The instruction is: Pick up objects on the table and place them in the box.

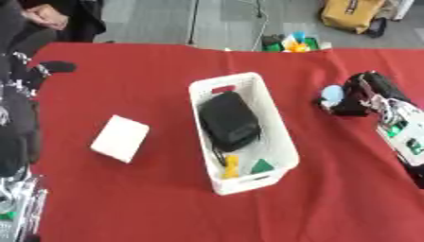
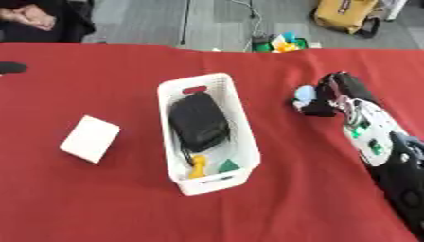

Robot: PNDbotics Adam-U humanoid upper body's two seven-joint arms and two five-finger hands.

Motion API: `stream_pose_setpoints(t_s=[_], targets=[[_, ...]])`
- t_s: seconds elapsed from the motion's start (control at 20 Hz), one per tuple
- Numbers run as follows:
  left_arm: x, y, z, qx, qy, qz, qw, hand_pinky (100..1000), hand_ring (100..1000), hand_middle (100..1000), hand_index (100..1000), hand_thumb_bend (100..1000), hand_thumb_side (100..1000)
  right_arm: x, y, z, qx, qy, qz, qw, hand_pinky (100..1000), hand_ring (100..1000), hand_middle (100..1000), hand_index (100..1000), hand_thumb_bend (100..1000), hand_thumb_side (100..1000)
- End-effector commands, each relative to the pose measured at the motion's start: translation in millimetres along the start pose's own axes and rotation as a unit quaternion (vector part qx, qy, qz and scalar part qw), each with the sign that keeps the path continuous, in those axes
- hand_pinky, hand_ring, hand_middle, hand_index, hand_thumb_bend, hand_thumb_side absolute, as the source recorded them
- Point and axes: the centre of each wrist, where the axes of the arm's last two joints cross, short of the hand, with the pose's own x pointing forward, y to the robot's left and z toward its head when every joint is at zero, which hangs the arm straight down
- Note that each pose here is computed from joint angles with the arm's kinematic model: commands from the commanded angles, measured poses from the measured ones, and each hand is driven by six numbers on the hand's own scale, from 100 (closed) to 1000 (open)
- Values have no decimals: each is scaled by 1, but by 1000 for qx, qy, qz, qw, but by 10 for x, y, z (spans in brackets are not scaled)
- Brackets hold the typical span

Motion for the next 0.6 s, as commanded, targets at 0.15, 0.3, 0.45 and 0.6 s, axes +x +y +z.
stream_pose_setpoints(t_s=[0.15,0.3,0.45,0.6], targets=[[51,-13,-55,-1,-15,4,1000,660,872,1000,924,100,1000,-37,-45,-12,0,1,13,1000,837,719,395,549,461,504],[52,-13,-56,-1,-15,4,1000,660,872,1000,924,100,1000,-42,-41,-11,1,1,15,1000,836,718,395,549,433,504],[51,-11,-57,0,-15,3,1000,660,873,1000,924,100,1000,-47,-34,-9,3,0,18,1000,836,717,394,549,418,507],[50,-8,-54,1,-14,3,1000,660,872,1000,923,100,1000,-49,-32,-8,5,-1,22,1000,834,713,395,549,394,498]])
